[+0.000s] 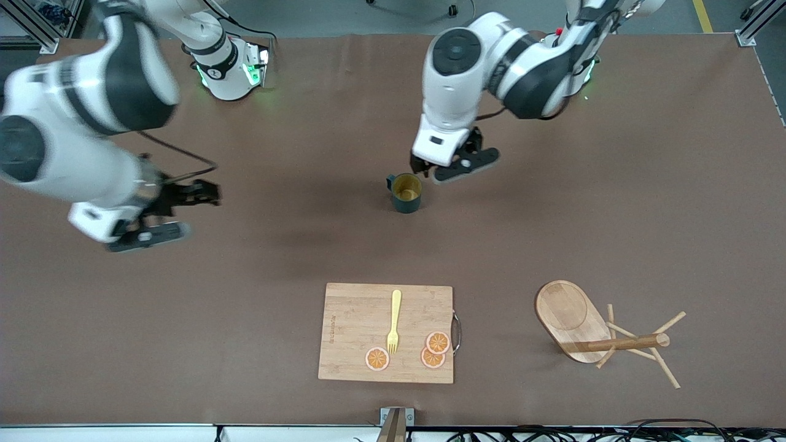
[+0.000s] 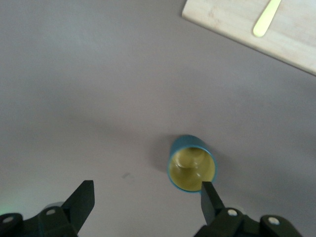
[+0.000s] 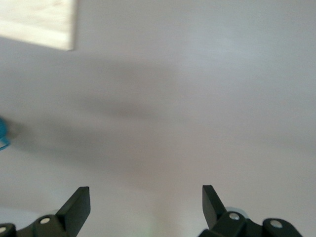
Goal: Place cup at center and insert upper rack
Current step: 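Release the mug with the right gripper while the left gripper moves over, then lower the left gripper around the teal mug's handle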
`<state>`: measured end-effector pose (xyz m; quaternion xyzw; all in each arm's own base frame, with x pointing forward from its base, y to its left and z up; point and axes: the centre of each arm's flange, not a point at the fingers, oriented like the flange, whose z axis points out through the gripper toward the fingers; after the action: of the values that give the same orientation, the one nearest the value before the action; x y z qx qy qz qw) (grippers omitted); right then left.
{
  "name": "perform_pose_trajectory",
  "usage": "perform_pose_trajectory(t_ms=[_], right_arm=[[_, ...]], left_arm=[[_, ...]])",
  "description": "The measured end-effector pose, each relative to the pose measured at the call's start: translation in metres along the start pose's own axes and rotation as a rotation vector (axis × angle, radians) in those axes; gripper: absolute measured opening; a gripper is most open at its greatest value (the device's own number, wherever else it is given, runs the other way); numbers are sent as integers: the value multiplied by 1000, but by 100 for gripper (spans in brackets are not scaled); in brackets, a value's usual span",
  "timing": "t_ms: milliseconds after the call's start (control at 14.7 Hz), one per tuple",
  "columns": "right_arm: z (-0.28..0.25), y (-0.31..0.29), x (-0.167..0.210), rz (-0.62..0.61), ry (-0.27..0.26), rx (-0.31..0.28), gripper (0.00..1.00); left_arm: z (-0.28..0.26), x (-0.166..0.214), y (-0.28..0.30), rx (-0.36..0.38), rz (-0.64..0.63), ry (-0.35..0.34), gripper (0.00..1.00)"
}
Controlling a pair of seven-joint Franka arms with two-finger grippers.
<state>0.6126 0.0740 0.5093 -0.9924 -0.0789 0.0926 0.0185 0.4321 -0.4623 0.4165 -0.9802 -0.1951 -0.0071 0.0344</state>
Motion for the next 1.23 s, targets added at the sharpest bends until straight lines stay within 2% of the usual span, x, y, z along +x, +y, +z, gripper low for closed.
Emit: perform_pose_trajectory(t_ms=[136,340,545,817,1089,1226], right_arm=[[-6,43,-6,56,2,-25,100],[-21,85,-15,124,24,-26,100],[-56,117,-33,181,36,-18,100],[-71,113,-35,173,55,-19,100],[-66,92,-35,140,9,-16,100],[-67,88,-39,134,-12,-15,100]], left_arm=[[26,-41,25,27,-58,45,95],[66,-101,65,43,-146,98,92],[108,-142,98,46,-215,155,89],[158,-178,110,68,-266,283,85],[189,-199,117,59,-305,468,82],[205,-207,117,78,-305,540,81]])
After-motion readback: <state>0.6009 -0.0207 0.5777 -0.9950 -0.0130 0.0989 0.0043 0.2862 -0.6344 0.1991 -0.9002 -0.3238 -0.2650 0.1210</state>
